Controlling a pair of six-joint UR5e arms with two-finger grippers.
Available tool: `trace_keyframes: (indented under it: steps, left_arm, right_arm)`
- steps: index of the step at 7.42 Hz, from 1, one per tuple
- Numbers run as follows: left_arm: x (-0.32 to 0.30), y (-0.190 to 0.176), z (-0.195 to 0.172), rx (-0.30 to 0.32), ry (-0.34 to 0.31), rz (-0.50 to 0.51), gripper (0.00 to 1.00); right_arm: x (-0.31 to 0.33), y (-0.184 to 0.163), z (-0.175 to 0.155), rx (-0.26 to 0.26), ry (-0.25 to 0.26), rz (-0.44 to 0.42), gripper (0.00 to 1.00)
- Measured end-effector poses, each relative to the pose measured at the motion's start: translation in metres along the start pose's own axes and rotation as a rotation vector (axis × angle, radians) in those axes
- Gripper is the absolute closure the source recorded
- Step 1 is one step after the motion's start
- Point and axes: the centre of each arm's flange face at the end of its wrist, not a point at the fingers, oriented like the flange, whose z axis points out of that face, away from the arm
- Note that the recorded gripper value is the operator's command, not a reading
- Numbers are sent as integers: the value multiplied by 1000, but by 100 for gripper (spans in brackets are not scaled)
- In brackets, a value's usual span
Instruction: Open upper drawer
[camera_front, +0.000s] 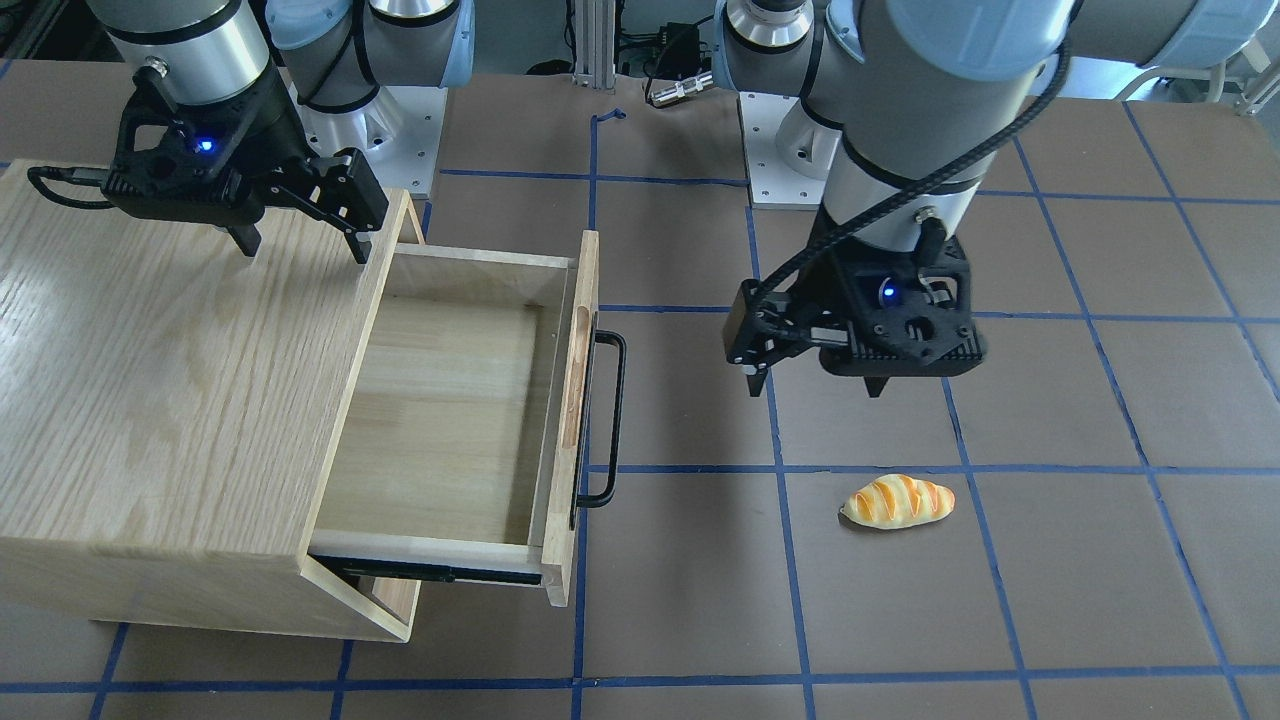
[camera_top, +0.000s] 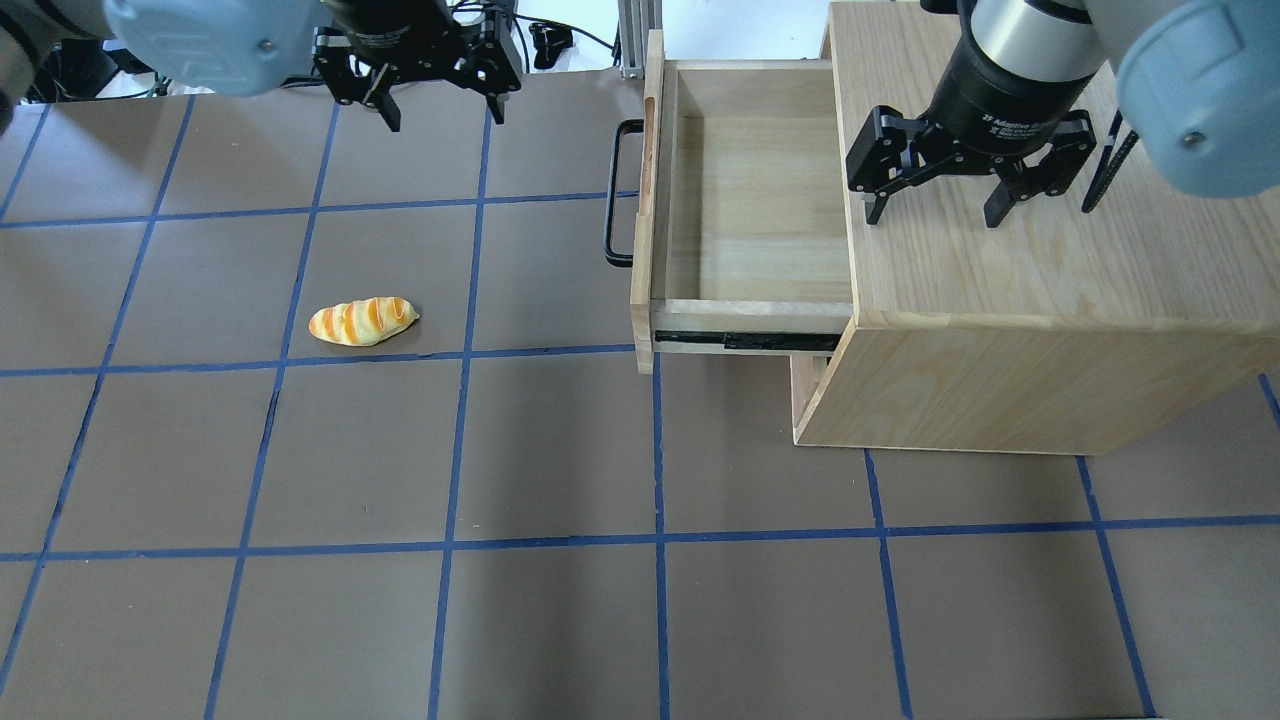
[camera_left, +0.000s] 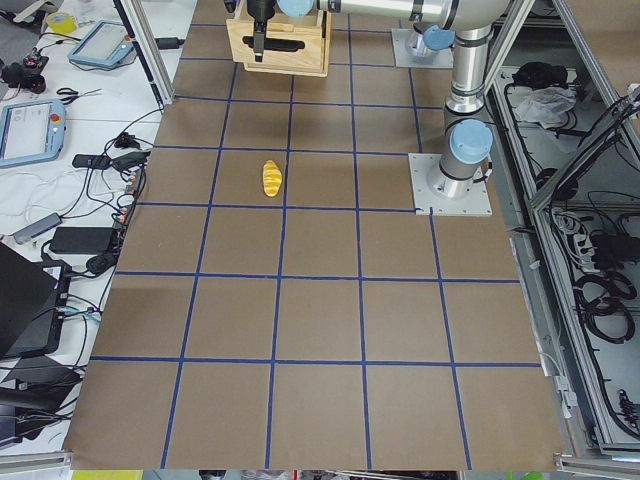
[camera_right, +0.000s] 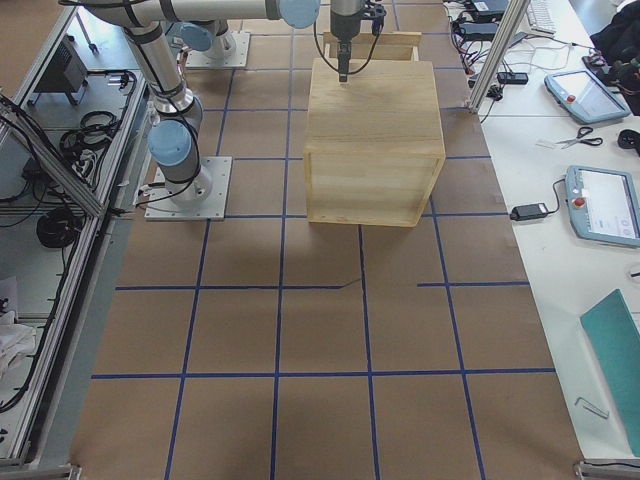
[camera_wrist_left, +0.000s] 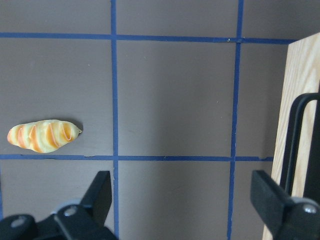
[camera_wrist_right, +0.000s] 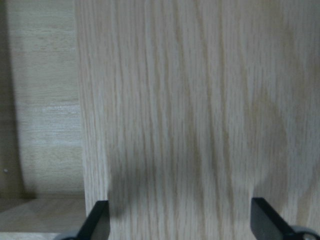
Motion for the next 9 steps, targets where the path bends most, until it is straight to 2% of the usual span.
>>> trace_keyframes:
  steps: [2,4,6,9]
  left_arm:
    - [-54,7,-15,-30,-8,34,0]
    - [-87,27,-8,-71,-7,75,0]
    - [-93,47,-6,-86,-7,74,0]
    - [-96,58,-7,-89,-9,68,0]
  right_arm:
    - [0,0,0,0,0,0,0]
    - [0,0,0,0,0,0,0]
    - [0,0,0,0,0,0,0]
    - [0,0,0,0,0,0,0]
